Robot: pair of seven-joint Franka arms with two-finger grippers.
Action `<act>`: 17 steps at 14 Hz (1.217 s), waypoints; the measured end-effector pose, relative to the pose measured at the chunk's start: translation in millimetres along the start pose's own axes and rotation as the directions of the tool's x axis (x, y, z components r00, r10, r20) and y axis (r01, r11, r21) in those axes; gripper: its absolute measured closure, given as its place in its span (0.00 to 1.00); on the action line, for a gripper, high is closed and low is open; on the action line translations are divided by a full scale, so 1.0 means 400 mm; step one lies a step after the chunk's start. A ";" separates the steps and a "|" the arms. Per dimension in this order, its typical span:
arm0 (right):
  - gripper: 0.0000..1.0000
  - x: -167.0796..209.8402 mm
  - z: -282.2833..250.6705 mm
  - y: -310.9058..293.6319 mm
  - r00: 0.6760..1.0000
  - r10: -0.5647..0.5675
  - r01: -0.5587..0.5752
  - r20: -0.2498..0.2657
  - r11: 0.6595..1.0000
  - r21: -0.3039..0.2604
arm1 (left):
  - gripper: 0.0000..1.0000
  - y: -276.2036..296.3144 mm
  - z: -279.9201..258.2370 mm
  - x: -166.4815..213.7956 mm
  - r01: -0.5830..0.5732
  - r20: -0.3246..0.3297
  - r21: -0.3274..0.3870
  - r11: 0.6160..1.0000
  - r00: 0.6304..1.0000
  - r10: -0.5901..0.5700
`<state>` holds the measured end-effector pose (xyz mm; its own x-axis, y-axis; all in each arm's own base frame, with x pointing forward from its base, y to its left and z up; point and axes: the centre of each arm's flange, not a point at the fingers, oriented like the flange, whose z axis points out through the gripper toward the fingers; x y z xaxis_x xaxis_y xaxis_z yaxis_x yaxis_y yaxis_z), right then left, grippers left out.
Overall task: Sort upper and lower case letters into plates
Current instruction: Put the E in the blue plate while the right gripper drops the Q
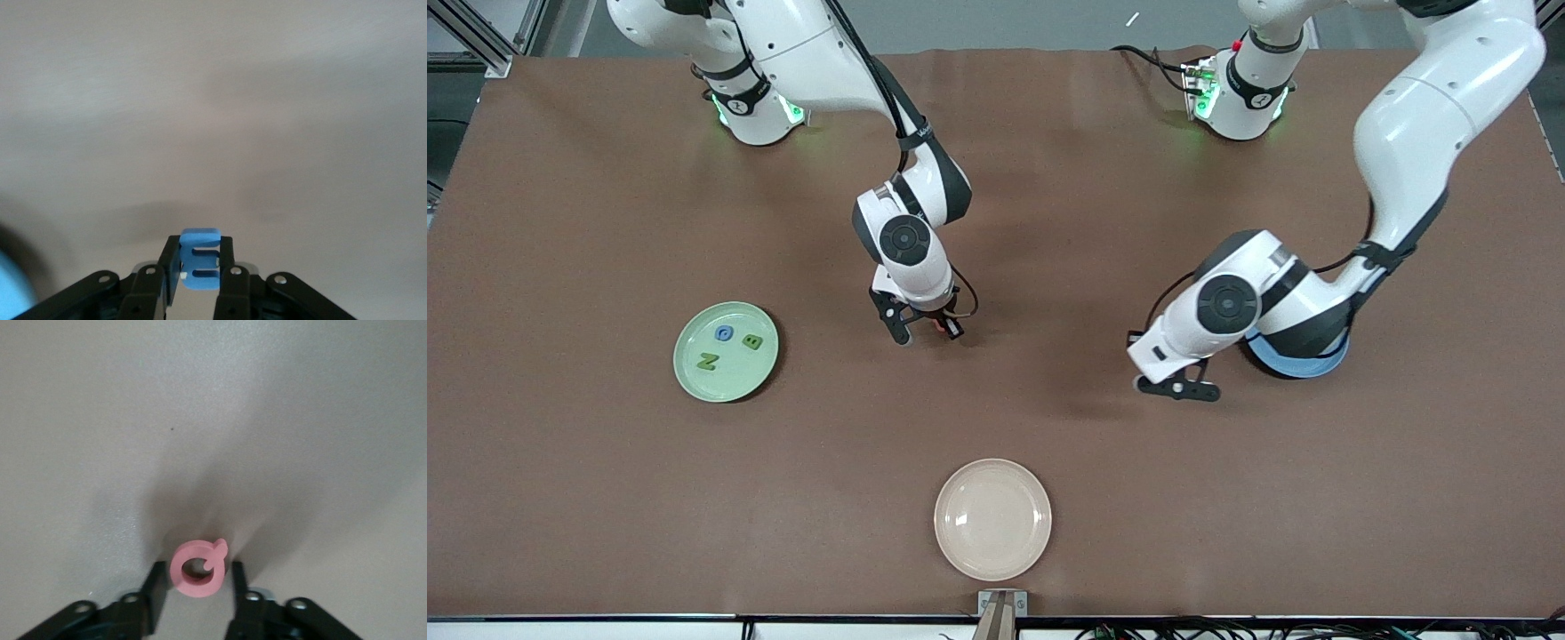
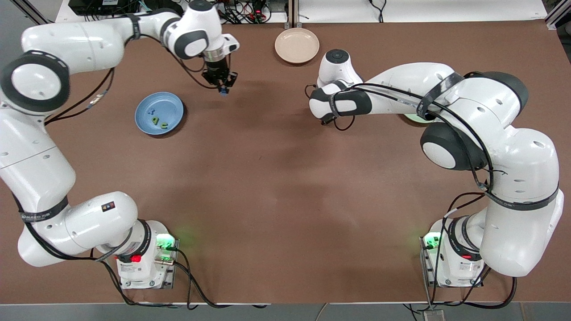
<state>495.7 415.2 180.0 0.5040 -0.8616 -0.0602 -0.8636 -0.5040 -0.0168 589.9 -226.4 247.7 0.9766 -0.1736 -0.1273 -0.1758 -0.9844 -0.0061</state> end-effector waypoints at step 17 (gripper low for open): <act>0.65 0.659 -0.226 0.149 0.926 -0.366 0.372 0.093 0.925 -0.070 | 0.73 -0.512 0.141 -0.132 -0.188 0.065 0.051 0.981 0.981 0.184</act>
<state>578.7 152.6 253.4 0.7811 -0.6081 -0.1422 -0.6103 -0.7915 0.0320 567.4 -14.0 199.6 0.9172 -0.3498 -0.1907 -0.3620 -0.9316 -0.0323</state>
